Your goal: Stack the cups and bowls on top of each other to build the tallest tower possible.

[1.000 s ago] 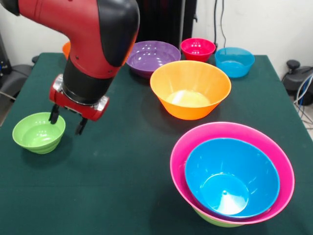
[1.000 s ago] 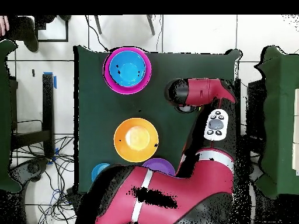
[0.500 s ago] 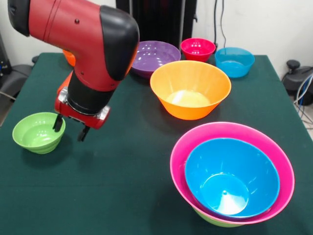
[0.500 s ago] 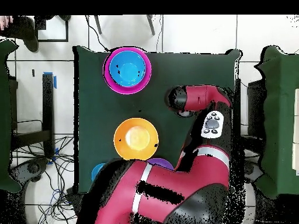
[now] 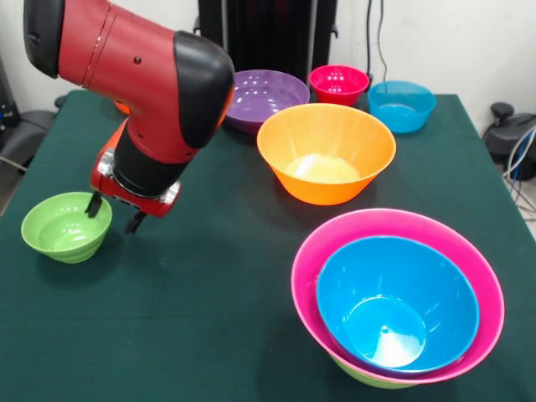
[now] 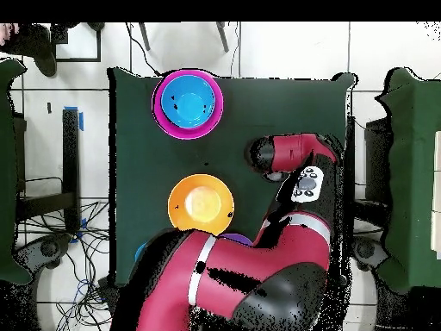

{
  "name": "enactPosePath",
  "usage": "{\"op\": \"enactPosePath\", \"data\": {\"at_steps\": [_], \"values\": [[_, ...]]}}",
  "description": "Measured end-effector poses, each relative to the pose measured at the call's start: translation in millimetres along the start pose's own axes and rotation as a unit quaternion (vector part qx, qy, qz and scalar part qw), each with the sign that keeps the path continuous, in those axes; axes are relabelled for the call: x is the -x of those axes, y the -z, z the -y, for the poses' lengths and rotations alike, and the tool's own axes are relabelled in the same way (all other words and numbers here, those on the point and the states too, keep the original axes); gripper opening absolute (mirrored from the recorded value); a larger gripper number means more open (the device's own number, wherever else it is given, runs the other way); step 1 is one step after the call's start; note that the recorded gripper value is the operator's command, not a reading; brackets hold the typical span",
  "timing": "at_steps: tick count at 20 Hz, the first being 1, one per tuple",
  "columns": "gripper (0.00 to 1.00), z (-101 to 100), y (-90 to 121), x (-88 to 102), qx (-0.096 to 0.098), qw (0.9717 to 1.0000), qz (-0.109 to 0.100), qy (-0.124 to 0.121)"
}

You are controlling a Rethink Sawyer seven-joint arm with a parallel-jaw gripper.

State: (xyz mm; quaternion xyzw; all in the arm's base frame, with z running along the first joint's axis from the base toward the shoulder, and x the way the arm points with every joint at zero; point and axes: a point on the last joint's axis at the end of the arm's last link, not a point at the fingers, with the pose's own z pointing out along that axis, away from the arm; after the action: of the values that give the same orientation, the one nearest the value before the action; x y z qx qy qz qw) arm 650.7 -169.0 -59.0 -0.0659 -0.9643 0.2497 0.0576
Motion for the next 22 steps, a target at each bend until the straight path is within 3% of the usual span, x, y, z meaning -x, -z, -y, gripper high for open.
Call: {"op": "enactPosePath", "data": {"at_steps": [4,5,22], "values": [[1.00,6.5,-4.8,-3.2,-0.010,0.9999,-0.003,0.002],[0.00,11.6,-7.6,-4.6,-0.017,0.9998,-0.004,0.005],[0.00,19.3,-10.6,-4.5,-0.021,0.9998,-0.001,0.002]]}}
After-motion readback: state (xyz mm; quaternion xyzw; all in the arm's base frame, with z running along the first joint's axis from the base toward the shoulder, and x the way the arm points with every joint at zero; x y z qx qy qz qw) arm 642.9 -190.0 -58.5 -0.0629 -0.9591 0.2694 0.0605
